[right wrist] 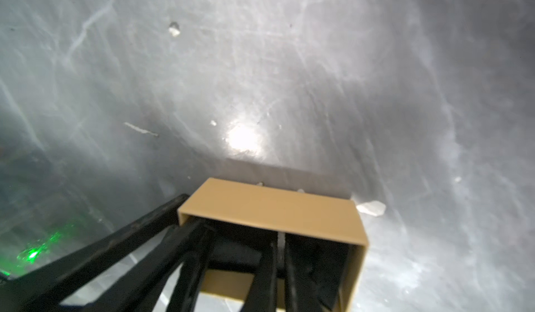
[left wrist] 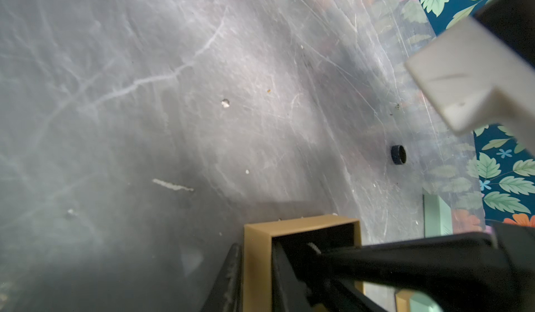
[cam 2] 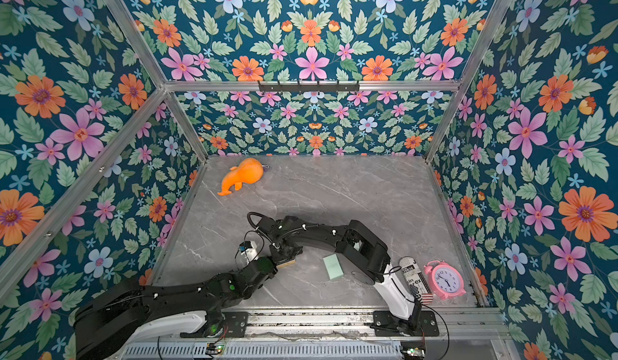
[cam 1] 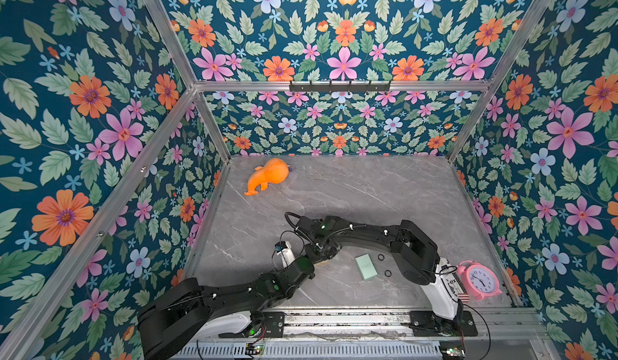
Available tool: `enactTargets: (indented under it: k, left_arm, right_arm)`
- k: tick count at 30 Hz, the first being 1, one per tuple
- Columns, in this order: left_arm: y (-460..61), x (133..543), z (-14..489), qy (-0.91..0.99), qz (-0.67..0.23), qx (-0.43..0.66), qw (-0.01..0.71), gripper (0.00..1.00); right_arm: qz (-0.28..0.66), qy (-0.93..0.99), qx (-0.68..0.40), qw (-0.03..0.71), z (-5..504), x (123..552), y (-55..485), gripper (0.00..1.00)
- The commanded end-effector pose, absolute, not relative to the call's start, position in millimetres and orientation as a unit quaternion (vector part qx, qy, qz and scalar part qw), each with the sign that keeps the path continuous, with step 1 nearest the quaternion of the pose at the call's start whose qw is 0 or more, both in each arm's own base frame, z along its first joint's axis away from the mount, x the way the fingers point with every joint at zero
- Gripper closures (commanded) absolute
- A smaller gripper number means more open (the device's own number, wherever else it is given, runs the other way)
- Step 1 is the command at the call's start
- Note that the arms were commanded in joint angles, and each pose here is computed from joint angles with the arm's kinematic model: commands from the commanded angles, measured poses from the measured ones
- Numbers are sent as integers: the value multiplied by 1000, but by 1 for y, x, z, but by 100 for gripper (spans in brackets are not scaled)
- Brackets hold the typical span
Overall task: Take the rings out of the lift-off lid box
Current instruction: Take out the ring from the jewelry box, then place the ring at the center of the board.
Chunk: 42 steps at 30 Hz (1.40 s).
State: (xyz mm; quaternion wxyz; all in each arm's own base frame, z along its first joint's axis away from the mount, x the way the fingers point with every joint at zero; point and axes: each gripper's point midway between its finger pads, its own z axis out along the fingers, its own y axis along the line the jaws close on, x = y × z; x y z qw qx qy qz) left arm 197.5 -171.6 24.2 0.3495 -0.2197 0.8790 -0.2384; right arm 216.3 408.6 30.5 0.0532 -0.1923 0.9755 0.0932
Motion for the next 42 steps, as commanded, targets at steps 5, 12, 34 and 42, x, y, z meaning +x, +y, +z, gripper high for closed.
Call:
enactTargets:
  k: [5,12,34,42]
  left_arm:
    - [-173,199,24,880,-235,-218,350,80]
    - [-174,199,22,884,-227,-214,349,80]
    - [-188,205,19,899,-203,-187,341,80]
    - [-200,212,22,901,-199,-171,344,80]
  right_arm:
    - [119,972,-194,51,45,211,412,100]
    - [162,970,-180,39,52,209,411,100]
    - [270,954,-132,6,71,206,386,100]
    - [264,958,-106,37,83,220,355,100]
